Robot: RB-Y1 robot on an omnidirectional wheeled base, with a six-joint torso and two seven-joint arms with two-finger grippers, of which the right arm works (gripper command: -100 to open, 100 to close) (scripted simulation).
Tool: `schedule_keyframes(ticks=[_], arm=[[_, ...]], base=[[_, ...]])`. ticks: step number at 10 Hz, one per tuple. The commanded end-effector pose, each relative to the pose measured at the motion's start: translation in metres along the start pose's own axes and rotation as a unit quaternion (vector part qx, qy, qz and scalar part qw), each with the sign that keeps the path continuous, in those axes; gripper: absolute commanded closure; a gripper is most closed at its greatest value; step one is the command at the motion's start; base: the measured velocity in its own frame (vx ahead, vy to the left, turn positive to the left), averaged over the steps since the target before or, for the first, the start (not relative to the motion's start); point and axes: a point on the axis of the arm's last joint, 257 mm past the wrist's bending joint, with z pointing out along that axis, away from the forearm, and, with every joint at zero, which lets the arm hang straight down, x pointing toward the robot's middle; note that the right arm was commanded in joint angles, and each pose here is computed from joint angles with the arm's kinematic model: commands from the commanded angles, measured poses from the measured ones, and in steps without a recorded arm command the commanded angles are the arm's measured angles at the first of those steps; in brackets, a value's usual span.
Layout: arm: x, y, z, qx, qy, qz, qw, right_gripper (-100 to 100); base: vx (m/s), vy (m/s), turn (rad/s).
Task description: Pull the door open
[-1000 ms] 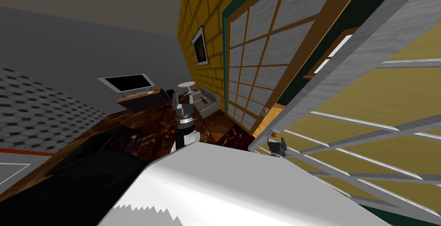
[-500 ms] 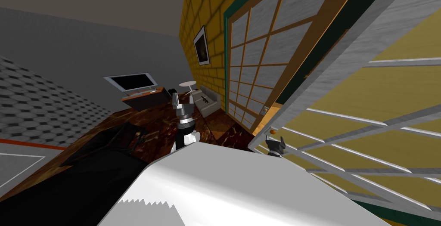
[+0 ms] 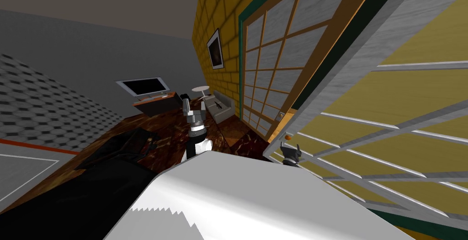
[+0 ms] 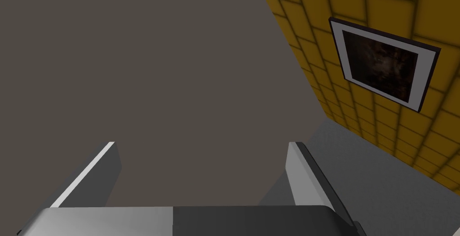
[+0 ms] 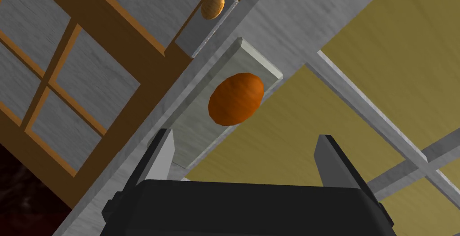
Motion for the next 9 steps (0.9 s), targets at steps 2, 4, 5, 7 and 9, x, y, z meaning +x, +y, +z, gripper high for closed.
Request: schedule_keyframes(ticks=[2, 4, 5, 7, 9], arm=[[0.004, -0.004, 0.0026, -0.001, 0.000, 0.043, 0.9991, -100], [0.008, -0.009, 0.0062, -0.001, -0.001, 0.090, 0.9959, -100], [0.008, -0.009, 0.0062, -0.001, -0.001, 0.096, 0.9954, -100], [0.012, -0.013, 0.0095, -0.001, -0.002, 0.142, 0.9899, -100], [0.014, -0.016, 0.0110, -0.001, -0.002, 0.171, 0.9853, -100]], base=[[-0.073, -0.006, 0.029], [-0.066, -0.001, 0.038], [-0.063, -0.011, 0.012], [-0.068, -0.013, 0.033], [-0.059, -0.015, 0.022]])
